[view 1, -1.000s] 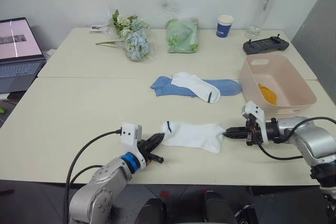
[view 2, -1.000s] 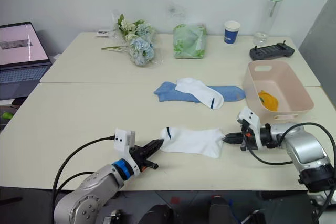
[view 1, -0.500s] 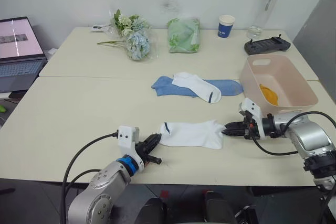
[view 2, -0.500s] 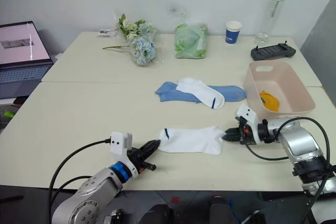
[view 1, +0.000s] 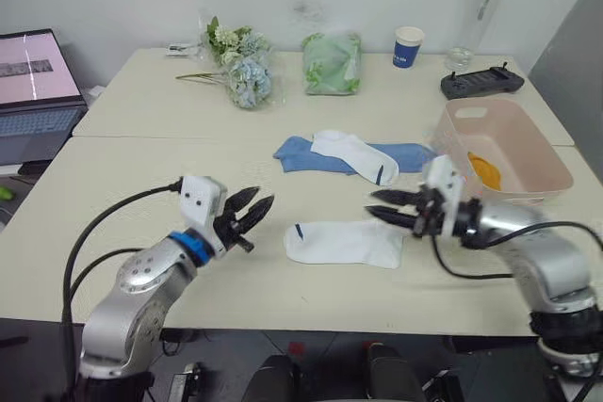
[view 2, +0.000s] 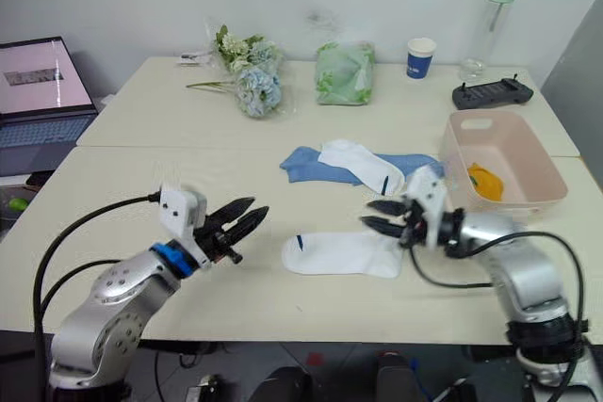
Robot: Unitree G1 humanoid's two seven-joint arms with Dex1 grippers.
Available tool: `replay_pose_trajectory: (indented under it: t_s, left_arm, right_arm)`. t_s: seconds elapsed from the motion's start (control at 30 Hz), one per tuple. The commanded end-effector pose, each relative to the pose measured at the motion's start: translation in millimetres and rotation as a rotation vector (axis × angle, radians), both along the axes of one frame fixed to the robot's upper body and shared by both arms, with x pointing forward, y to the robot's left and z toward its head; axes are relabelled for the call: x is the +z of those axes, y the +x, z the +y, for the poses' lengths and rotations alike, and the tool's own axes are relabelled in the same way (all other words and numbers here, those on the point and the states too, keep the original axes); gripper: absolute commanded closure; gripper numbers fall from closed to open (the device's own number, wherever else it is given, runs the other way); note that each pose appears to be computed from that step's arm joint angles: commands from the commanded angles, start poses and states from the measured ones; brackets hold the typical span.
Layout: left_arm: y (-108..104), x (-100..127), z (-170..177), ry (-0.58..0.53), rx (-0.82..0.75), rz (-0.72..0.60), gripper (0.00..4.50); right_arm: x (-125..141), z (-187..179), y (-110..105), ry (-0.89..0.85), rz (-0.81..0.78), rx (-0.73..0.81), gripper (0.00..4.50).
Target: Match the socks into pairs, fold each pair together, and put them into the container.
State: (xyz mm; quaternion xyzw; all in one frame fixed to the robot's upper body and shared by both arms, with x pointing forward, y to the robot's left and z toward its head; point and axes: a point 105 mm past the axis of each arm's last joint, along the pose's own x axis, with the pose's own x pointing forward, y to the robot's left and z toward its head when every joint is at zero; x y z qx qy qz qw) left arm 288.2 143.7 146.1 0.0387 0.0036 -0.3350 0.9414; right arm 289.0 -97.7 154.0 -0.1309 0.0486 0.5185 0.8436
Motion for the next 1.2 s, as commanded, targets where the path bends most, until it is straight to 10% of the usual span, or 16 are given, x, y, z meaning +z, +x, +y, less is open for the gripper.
replay_pose_trajectory:
  t_s: [0.03,0.1,0.5,0.8,1.0,1.2]
  left_arm:
    - [-1.9,-17.0,-41.3,0.112,-0.249,-0.001,3.91]
    - [-2.4,-29.5,-55.4,0.127,-0.331,0.046,4.48]
    - [5.1,-93.3,-36.1,0.238,-0.292,0.132,4.48]
    - [6.8,-86.9,-16.1,0.233,-0.248,0.041,4.48]
    - [2.3,-54.9,-28.6,0.187,-0.308,-0.050,4.48]
    - [-10.1,-74.4,-28.3,0.235,-0.346,0.039,4.48]
  right_arm:
    - [-17.8,22.1,2.3,-0.054,-0.092,-0.050,4.25]
    - [-33.3,27.7,6.0,-0.065,-0.096,-0.106,4.50]
    - [-89.2,-26.6,11.5,-0.132,-0.049,-0.350,4.50]
    - [-89.1,-59.8,1.5,-0.132,-0.092,-0.397,4.50]
    - [-45.5,-30.9,-4.4,0.048,-0.222,-0.271,4.50]
    - [-59.4,-2.1,-10.3,0.017,-0.167,-0.163,4.50]
